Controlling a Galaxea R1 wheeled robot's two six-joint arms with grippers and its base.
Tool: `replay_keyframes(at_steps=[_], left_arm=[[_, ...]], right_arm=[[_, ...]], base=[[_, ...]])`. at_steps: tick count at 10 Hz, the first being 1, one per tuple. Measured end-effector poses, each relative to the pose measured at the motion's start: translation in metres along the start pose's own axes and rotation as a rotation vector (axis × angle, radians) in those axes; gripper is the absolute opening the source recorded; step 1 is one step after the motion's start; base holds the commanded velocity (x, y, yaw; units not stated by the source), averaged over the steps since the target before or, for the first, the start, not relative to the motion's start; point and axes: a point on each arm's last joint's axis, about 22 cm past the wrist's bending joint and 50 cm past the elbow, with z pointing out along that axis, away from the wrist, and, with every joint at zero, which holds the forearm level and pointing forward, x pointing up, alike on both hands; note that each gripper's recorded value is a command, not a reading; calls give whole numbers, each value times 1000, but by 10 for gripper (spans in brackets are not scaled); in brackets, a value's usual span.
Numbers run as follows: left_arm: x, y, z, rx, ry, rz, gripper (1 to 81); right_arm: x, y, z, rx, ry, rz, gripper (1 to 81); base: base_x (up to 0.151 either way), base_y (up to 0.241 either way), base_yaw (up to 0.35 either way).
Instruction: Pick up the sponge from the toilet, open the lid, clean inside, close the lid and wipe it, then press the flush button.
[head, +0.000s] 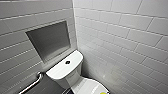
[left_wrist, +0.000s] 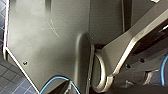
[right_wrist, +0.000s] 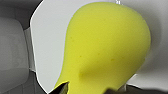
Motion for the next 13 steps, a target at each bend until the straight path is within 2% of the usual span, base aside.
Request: replay_keyframes(at_steps=[2,4,6,9,13], left_arm=[[-9,-1,-1,2,-21,-9,811],[-8,-1,-1,3,-21,-9,811],[-7,-1,-1,3,-22,-9,811],[-7,-1,-1,3,-21,-9,811],[-7,-1,-1,3,-21,-10,811]], right_arm=[[-7,12,6,-15,-15,14,811],[-2,8,7,-5,-6,12,811],[9,0,3,18,12,2,811],[12,-11,-5,60,8,-11,811],[1,-22,4,74,2,-14,811]], base=[[0,0,0],[0,0,0],[0,0,0],[0,0,0],[0,0,0]])
